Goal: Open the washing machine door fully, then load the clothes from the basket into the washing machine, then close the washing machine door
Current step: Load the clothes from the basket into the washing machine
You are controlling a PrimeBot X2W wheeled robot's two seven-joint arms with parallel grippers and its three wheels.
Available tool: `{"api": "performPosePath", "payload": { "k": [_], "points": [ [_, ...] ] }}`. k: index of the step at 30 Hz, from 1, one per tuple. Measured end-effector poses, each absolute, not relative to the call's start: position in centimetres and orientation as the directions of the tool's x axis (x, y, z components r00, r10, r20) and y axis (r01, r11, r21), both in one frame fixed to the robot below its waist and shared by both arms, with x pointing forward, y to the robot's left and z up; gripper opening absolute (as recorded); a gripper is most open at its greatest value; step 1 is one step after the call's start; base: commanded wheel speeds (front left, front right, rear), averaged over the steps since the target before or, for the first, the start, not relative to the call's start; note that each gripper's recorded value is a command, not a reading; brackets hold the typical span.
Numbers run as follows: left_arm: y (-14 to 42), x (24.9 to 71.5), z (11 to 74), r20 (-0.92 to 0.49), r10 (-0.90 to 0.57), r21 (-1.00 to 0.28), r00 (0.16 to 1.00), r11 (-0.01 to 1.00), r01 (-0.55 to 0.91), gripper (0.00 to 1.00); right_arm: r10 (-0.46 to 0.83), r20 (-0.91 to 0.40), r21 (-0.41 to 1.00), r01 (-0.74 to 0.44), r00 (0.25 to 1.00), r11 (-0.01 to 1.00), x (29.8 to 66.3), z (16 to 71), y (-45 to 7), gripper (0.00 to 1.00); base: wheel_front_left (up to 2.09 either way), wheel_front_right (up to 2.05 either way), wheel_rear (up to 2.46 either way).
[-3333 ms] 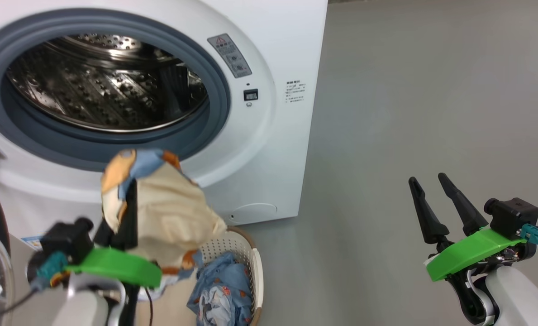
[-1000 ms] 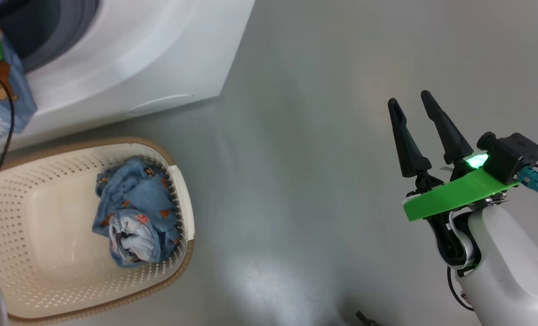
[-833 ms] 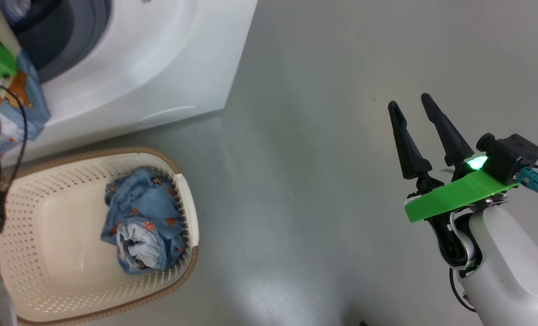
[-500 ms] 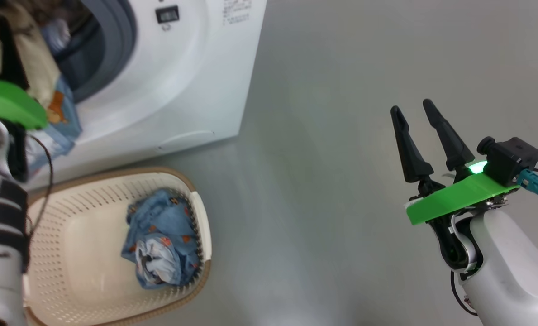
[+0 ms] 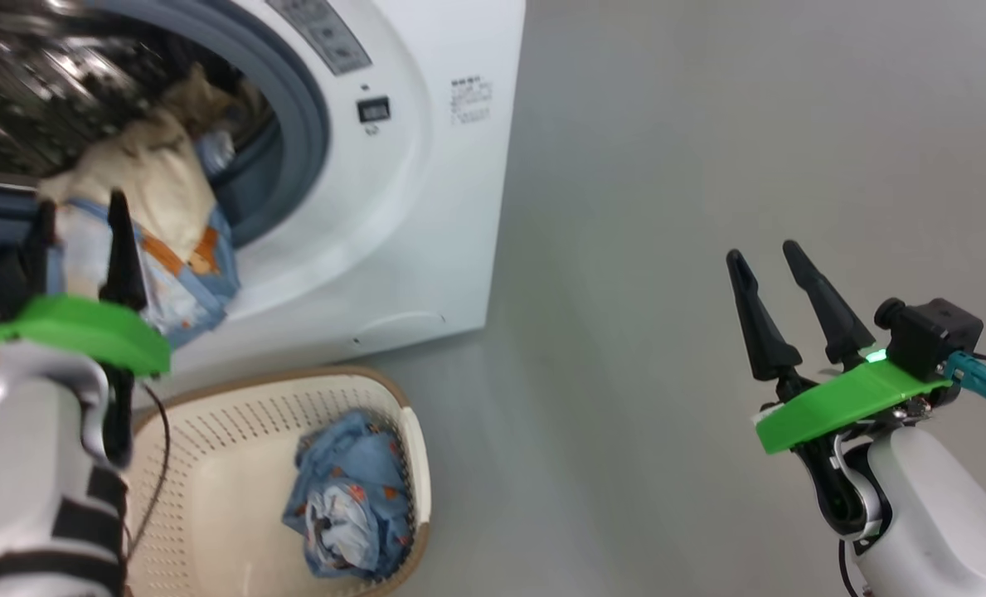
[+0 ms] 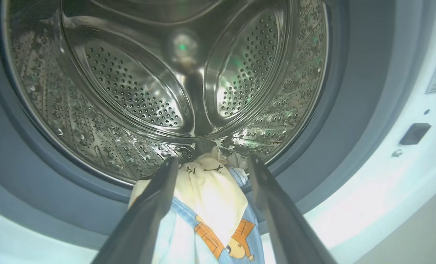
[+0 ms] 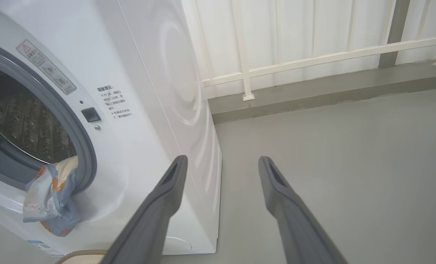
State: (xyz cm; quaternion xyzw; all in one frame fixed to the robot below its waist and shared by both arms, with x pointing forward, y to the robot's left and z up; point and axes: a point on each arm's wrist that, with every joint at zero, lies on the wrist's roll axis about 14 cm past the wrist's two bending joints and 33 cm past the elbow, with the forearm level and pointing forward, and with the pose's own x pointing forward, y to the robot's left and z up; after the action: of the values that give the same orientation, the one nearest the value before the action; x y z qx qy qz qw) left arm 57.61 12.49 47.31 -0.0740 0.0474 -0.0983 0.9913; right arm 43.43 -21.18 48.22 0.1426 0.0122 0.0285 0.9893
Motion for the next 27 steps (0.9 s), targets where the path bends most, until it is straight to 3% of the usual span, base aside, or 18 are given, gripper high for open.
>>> {"api": "performPosePath", "payload": {
  "k": [27],
  "points": [
    [17.3,43.8,49.5,0.021,-0.087,-0.171,0.996,0.981,0.089,1.00,0.111,0.098,0.288,-0.135,0.989,0.948,40.8,52.7,-19.5,1.00,0.00,0.00,0.00]
  ]
}}
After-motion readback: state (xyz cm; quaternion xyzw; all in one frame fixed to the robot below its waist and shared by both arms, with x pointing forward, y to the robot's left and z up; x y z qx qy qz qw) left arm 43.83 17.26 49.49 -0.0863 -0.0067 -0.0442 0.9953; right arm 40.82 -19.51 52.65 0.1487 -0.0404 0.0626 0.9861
